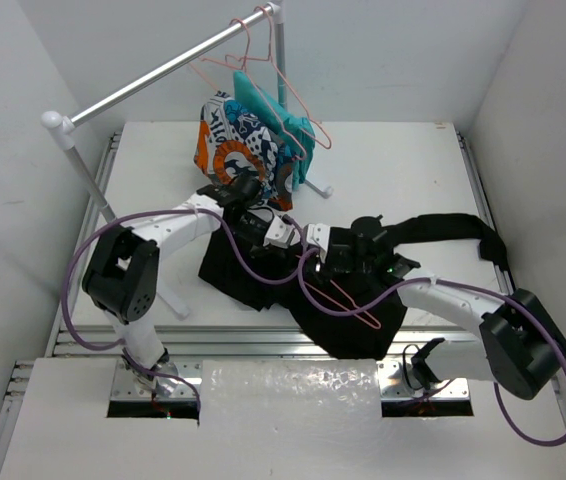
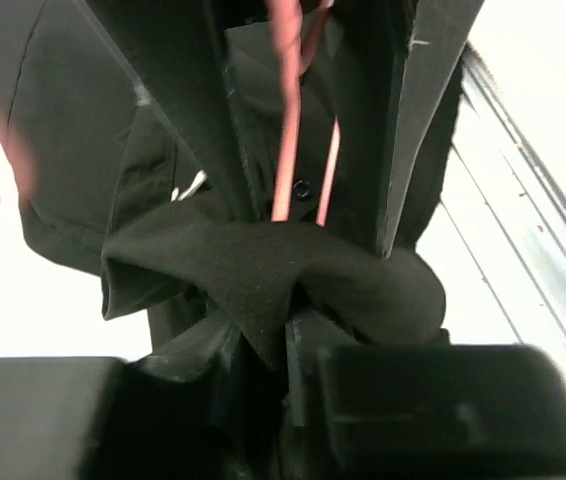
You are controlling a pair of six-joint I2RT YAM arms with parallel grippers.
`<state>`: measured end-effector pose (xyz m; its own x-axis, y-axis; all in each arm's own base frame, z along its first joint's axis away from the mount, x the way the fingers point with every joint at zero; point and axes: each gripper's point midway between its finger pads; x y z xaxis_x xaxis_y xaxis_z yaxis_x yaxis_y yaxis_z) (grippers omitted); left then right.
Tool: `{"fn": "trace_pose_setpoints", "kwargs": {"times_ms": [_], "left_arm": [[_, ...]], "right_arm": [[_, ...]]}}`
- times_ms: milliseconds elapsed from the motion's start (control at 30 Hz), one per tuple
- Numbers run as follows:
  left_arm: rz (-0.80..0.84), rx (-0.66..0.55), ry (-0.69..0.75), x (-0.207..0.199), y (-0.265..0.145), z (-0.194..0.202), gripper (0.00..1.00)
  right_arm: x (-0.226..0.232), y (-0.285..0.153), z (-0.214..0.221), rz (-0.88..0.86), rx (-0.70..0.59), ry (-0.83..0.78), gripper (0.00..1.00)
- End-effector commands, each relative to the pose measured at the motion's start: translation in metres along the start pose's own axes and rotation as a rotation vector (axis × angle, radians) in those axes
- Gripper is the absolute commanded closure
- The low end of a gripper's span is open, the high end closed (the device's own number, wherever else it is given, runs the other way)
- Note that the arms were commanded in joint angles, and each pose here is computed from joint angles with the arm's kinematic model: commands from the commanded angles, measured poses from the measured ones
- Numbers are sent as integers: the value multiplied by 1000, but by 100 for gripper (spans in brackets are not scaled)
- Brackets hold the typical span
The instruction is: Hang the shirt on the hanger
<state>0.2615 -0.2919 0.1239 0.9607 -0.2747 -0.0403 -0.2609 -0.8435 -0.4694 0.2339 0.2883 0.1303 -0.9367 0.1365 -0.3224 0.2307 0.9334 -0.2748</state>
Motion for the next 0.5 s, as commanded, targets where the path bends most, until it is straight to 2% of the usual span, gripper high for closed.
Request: {"fn": "trace_pose_setpoints", "kwargs": {"times_ms": [0,167,200,333,367,433,467], "left_arm": [[30,-76,33,-12,-10,-41,88],[27,-62,11,-20,-16,-47,92],[30,-59,-1,-23,-17,-47,100],[10,-33,-52,-25,-20,-43,100],[1,-24,-57,-25,-22,-41,100],[-32,2,-68,-25,-27,-34,100],[-77,23,-67,-20,-31,-32,100]], "right_arm": [[-16,3,-48,-9,-106,-130,100],[-25,5,-61,1,-125,-159,100],[-26,7,-63,-4,-126,-157,100],[-26,9,-58,-13,-98,-115,100],[-27,8,-56,0,-82,-93,88],[-32,1,-53,43,-31,-46,56],[-33,-3,-50,58,-11,-35,33]]}}
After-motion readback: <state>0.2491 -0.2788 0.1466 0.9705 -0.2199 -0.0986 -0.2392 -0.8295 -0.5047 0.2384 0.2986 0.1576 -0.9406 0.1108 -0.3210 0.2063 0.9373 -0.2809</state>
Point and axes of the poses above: each gripper's point midway between its finger pads, its own y axis out along the fingers, its own x axis along the line the jaws close on, z = x × y, and after that the axes turned 10 degrees about -y, right-handed
